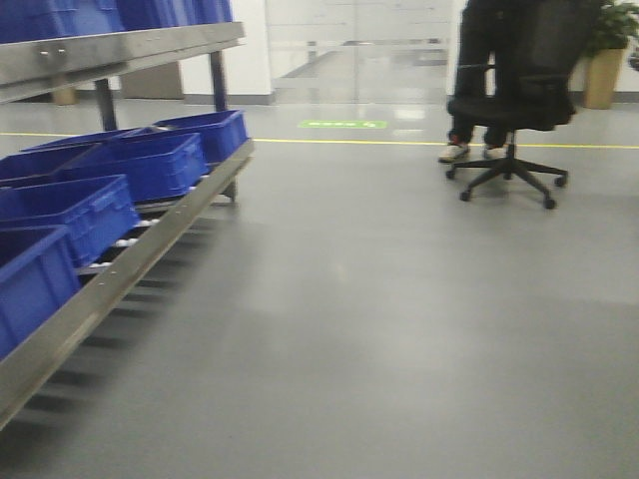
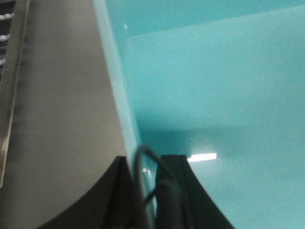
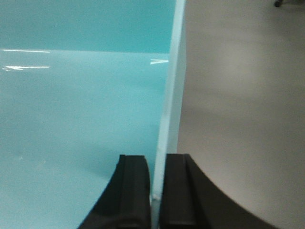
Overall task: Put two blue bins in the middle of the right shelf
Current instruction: 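Drive the base across the floor carrying the teal bin, then turn and drive up to the shelf rack of blue bins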
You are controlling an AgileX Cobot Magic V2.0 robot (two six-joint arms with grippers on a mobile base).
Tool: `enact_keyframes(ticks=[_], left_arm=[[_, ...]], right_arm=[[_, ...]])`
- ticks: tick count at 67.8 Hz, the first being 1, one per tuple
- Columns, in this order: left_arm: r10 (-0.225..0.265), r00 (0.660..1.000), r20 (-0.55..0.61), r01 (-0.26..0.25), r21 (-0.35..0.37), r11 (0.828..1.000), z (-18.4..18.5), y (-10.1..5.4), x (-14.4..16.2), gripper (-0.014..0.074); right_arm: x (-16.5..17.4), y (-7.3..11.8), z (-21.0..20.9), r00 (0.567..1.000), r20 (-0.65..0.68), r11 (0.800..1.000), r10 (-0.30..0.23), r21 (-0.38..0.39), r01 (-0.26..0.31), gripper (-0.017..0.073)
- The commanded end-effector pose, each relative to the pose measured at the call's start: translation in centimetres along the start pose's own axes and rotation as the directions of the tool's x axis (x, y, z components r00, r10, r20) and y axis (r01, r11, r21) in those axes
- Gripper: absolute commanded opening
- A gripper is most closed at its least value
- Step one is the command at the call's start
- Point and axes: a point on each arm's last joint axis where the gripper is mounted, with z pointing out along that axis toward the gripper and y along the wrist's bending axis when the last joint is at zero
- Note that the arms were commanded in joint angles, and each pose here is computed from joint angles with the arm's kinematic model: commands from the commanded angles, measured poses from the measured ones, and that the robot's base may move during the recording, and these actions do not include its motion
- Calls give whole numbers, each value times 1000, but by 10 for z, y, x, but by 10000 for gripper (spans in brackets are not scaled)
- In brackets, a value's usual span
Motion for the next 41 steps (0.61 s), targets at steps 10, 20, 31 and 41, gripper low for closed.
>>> enact_keyframes(ticks=[10,20,31,41], left_arm=[[2,999,53,-6,80,997,-9,-10,-4,-111],[2,999,53,-6,80,997,-9,-10,-4,-111],[2,999,53,-6,80,997,-9,-10,-4,-111],[2,999,53,-6,80,997,-9,-10,-4,-111]], right_arm=[[-9,6,-7,996,88,999,9,-47,-5,-153],[-9,6,-7,996,88,999,9,-47,-5,-153],[-9,6,-7,996,88,999,9,-47,-5,-153],[-9,6,-7,996,88,999,9,-47,-5,-153]])
